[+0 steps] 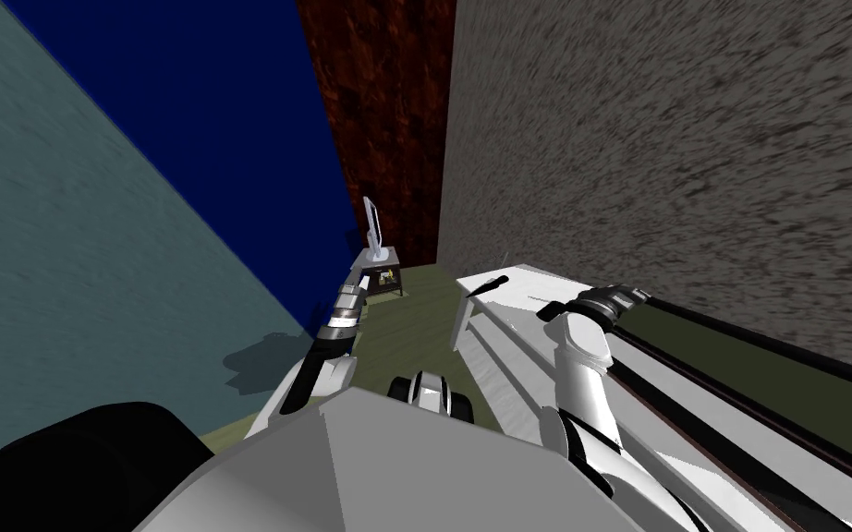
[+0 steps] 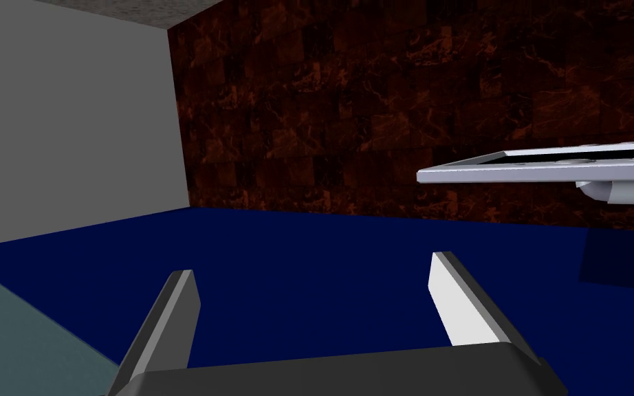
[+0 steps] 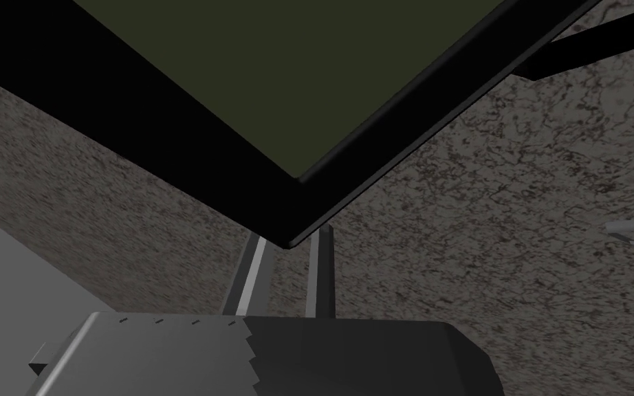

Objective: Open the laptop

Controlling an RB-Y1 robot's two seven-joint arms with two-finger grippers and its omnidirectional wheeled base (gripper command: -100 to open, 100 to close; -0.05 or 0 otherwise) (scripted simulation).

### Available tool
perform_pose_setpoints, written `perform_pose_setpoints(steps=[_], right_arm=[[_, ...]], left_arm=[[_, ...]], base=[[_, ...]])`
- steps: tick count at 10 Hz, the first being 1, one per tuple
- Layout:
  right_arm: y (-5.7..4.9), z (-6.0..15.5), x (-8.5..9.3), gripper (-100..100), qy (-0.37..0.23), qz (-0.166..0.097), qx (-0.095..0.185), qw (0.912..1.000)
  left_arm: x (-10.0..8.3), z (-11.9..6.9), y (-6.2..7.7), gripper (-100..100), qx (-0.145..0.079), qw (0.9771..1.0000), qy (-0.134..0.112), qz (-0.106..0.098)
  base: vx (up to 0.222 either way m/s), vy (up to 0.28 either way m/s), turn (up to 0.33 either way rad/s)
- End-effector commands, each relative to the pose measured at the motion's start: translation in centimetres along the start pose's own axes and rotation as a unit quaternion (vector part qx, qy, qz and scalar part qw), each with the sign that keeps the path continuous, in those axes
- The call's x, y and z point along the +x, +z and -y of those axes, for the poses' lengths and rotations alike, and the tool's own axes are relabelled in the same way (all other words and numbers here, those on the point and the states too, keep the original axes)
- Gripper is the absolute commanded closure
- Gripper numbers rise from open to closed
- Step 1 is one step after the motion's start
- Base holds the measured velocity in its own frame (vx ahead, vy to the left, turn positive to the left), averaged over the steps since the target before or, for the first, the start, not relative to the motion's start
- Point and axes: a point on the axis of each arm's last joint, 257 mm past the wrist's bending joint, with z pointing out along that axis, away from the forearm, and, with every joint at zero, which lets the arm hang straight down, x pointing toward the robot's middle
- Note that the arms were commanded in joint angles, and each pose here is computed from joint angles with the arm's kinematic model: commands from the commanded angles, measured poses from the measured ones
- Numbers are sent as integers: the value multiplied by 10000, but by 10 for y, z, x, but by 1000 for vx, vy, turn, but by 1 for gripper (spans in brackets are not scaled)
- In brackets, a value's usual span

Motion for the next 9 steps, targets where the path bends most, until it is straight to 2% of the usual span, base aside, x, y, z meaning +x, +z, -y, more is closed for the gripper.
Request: perform_pose_setpoints(steps=[1,2,3,5,6,8,9], right_arm=[[-20,3,21,100,-109,-125,154,9997],[-22,1,29,100,-102,-132,146,9998],[-37,11,33,100,-52,-213,322,9992],[-45,6,55,100,-189,-228,320,9990],[-59,20,55,100,-101,-284,543,9981],[-67,16,75,100,-225,-278,530,9980],[-69,14,78,100,-261,-287,514,9979]], left_arm=[[0,0,0,0,0,10000,0,0],[0,0,0,0,0,10000,0,0],[0,0,0,0,0,10000,0,0],[0,0,0,0,0,10000,0,0],[0,0,0,0,0,10000,0,0],[0,0,0,0,0,10000,0,0],[0,0,0,0,0,10000,0,0]], base=[[90,-29,55],[37,-12,9],[64,-25,58],[56,-23,41],[72,-19,79],[50,-18,31],[11,-3,-13]])
